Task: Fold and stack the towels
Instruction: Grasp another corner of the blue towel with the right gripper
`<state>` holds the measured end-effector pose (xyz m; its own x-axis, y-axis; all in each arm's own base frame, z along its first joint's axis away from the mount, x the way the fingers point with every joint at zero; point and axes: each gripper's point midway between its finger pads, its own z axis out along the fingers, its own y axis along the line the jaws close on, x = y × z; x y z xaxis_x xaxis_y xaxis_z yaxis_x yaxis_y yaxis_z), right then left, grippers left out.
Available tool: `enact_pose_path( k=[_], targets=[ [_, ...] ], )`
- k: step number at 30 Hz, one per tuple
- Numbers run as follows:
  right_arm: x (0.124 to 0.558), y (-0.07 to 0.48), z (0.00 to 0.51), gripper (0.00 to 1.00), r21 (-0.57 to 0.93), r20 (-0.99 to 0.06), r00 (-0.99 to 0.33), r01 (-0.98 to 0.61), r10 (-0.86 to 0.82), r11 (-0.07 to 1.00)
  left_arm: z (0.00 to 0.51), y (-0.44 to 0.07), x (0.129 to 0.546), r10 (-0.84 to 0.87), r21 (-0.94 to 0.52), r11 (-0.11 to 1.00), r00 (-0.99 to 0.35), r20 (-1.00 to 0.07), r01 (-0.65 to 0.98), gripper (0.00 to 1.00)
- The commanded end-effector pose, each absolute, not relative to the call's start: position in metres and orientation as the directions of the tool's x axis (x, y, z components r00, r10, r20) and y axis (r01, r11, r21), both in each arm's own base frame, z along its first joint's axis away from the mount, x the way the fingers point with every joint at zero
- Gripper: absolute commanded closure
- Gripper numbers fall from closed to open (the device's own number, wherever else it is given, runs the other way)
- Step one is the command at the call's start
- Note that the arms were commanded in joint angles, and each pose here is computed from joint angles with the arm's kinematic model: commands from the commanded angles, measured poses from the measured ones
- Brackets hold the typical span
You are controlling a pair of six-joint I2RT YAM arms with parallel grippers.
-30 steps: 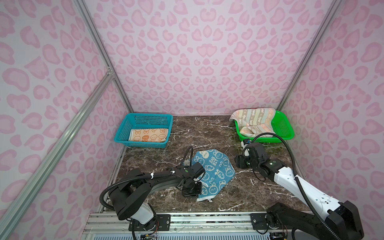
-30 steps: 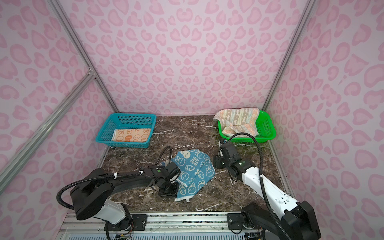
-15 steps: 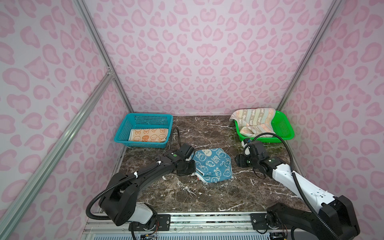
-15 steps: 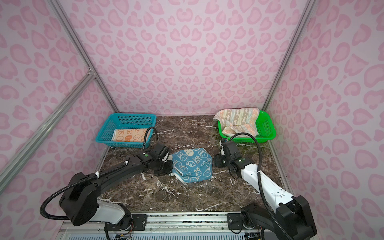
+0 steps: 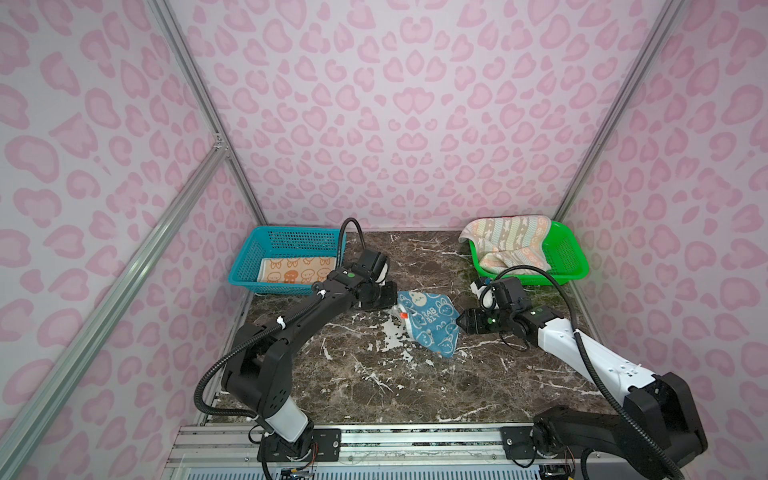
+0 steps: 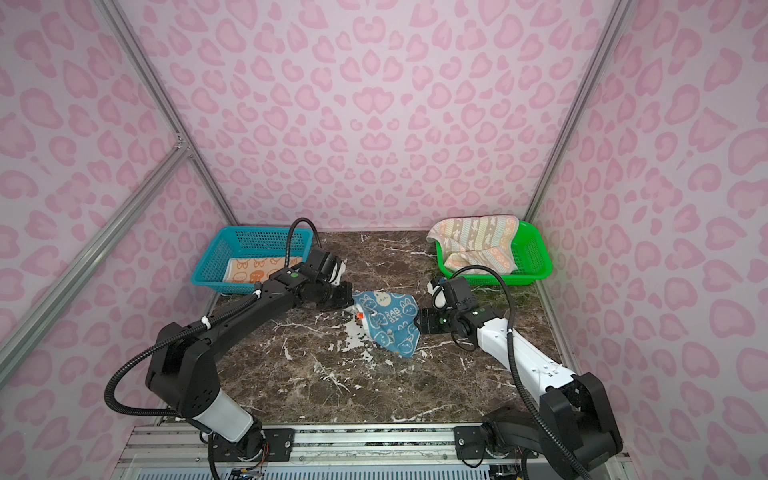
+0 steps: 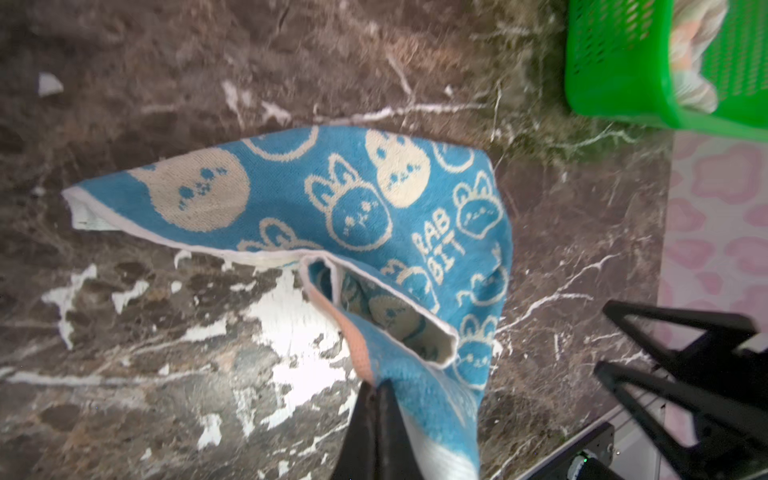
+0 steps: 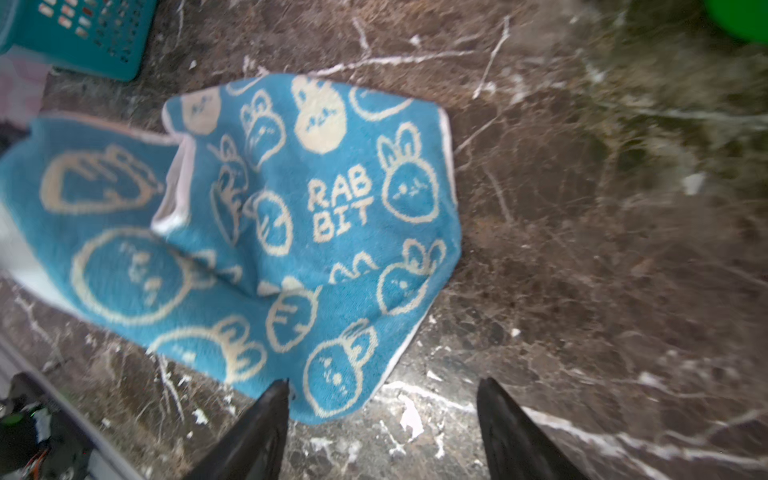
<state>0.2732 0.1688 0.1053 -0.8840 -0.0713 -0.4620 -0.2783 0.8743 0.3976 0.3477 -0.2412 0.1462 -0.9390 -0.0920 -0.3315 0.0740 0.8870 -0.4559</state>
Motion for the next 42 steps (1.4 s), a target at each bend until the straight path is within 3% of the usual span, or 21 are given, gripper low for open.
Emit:
enact_pose_path(
  k=[1,5,11,21,24,26,29,32,38,42],
  targets=[
    [0.242,0.183,0.093,0.26,0.449,-0.408,-0.901,-0.338,-0.147,0.827,0.148,-0.244,0.363,-0.089,-0.476,0.875,-0.939,-0.331,0.085,0.96],
    [0.228,0.204,0.086,0.24,0.413,-0.499,-0.844,-0.433,-0.198,0.801,0.127,-0.242,0.376,-0.111,-0.484,0.874,-0.949,-0.295,0.048,0.96],
    [0.232,0.236,0.088,0.24,0.227,-0.676,-0.674,-0.576,-0.299,0.786,0.102,-0.244,0.387,-0.111,-0.479,0.877,-0.963,-0.247,0.022,0.96],
    [0.240,0.268,0.043,0.30,0.036,-0.652,-0.558,-0.699,-0.513,0.714,0.092,-0.237,0.392,-0.118,-0.469,0.883,-0.966,-0.231,0.005,0.96],
    [0.251,0.270,0.028,0.42,-0.001,-0.601,-0.586,-0.680,-0.544,0.733,0.090,-0.235,0.391,-0.116,-0.464,0.886,-0.967,-0.226,0.003,0.96],
    [0.257,0.271,0.023,0.58,-0.024,-0.570,-0.594,-0.678,-0.567,0.734,0.090,-0.233,0.389,-0.113,-0.459,0.888,-0.968,-0.225,0.003,0.96],
    [0.257,0.280,0.036,0.85,-0.008,-0.578,-0.568,-0.714,-0.586,0.700,0.094,-0.229,0.386,-0.108,-0.456,0.890,-0.967,-0.232,0.010,0.96],
    [0.248,0.289,0.064,0.95,0.067,-0.605,-0.527,-0.780,-0.596,0.622,0.106,-0.226,0.380,-0.089,-0.460,0.887,-0.963,-0.254,0.039,0.96],
    [0.210,0.275,0.111,0.96,0.327,-0.459,-0.520,-0.853,-0.720,0.407,0.138,-0.216,0.346,-0.042,-0.481,0.869,-0.953,-0.301,0.114,0.96],
    [0.227,0.261,0.125,0.96,0.417,-0.427,-0.582,-0.806,-0.692,0.420,0.139,-0.208,0.323,-0.041,-0.486,0.866,-0.954,-0.296,0.114,0.96]
  ],
)
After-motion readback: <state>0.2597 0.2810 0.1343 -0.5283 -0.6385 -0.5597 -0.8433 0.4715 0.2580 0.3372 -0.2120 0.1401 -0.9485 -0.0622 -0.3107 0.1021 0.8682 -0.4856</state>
